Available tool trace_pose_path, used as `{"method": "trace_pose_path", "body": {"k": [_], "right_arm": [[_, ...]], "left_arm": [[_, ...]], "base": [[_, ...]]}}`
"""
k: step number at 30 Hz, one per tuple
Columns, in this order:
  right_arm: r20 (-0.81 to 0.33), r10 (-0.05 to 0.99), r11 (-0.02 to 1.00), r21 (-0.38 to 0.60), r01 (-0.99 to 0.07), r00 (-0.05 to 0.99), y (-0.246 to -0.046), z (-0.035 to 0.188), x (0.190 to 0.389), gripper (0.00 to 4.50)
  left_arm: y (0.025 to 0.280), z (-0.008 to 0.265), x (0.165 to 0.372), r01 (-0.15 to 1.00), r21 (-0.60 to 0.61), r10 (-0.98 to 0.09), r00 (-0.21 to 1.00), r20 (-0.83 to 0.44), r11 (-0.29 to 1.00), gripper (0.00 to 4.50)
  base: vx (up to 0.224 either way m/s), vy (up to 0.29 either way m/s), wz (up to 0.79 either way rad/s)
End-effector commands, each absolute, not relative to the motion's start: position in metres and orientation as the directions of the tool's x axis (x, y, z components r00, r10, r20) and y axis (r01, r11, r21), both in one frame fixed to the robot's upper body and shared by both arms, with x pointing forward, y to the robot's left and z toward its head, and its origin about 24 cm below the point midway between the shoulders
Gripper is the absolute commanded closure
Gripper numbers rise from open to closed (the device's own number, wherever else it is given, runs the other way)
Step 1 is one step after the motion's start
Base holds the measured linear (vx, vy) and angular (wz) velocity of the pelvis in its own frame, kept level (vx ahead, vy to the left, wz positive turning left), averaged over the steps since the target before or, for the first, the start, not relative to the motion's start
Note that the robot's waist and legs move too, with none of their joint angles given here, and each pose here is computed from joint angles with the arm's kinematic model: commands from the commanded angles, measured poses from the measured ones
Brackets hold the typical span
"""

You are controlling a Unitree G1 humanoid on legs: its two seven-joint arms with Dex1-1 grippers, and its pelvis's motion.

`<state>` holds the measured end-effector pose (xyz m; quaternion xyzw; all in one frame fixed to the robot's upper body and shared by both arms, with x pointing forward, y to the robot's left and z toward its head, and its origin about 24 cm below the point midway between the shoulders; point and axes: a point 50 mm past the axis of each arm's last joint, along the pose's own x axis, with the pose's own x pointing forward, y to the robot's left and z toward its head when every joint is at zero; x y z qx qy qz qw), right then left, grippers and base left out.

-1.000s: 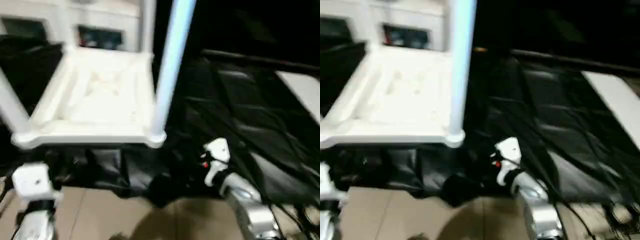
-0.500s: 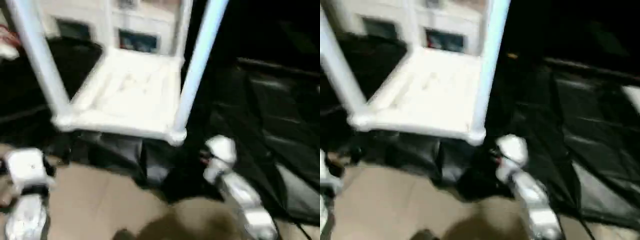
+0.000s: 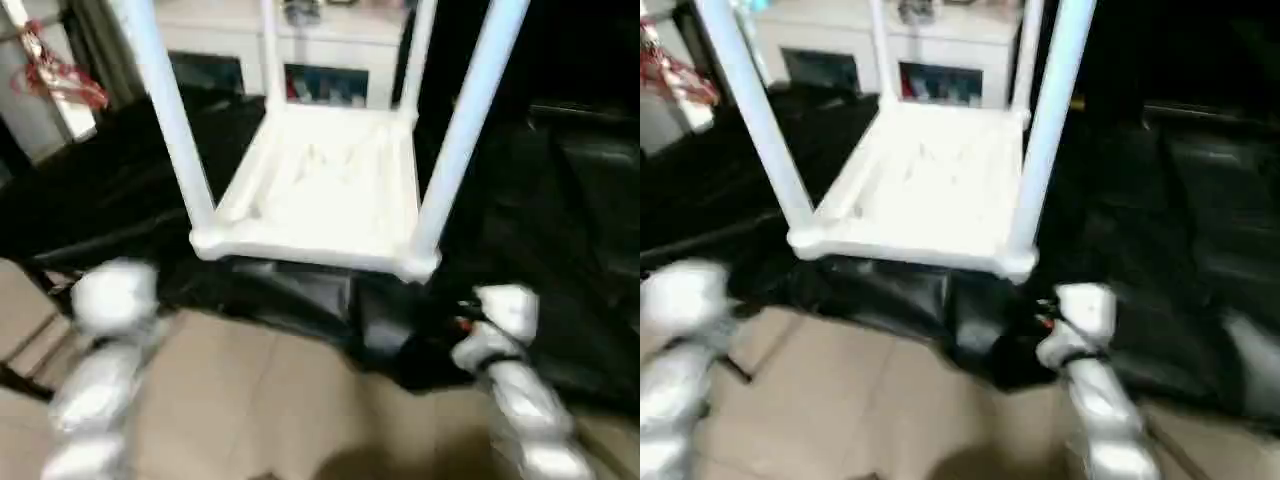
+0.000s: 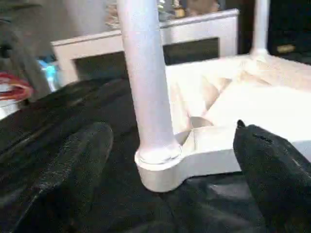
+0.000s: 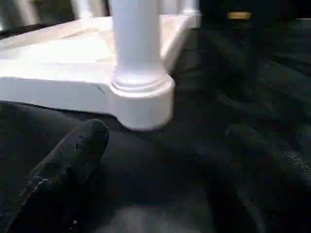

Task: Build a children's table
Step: Move to table

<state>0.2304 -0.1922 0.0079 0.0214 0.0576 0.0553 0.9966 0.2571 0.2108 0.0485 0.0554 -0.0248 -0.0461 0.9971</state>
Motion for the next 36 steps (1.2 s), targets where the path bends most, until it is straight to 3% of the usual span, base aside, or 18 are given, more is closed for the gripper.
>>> {"method": "trace_pose_path", "body": {"k": [1,8,17,25,30,36], "right_arm": [[-0.071,0.117,0.992,0.054,-0.113,0.991,-0.186,0.019,0.233,0.07],[-0.051,0.183,0.983,-0.02,-0.184,0.982,-0.176,0.03,0.233,0.07],[-0.073,0.26,0.964,-0.038,-0.263,0.963,-0.167,0.035,0.253,0.07],[-0.037,0.253,0.967,0.008,-0.253,0.967,-0.166,0.046,0.279,0.07],[-0.042,0.266,0.964,0.026,-0.265,0.963,-0.161,0.04,0.276,0.07],[-0.041,0.324,0.944,0.083,-0.32,0.945,-0.148,0.032,0.272,0.07]], "left_arm": [[0.217,0.047,0.26,0.073,0.096,-0.077,0.996,0.042,0.993,0.0],[0.207,0.039,0.257,0.059,0.006,-0.059,0.997,0.041,0.998,0.0],[0.196,0.036,0.247,0.055,0.013,-0.056,0.997,0.056,0.998,0.0],[0.177,0.065,0.269,0.152,0.066,-0.161,0.976,0.148,0.986,0.0],[0.181,0.067,0.27,0.137,0.101,-0.15,0.98,0.128,0.985,0.0],[0.206,0.059,0.255,0.049,0.115,-0.06,0.994,0.096,0.992,0.0]], "base": [[-0.054,0.3,-0.33],[-0.061,0.282,0.03],[-0.099,0.134,-0.04],[-0.027,0.047,-0.01],[0.026,0.039,-0.7],[0.114,-0.092,-0.37]]}}
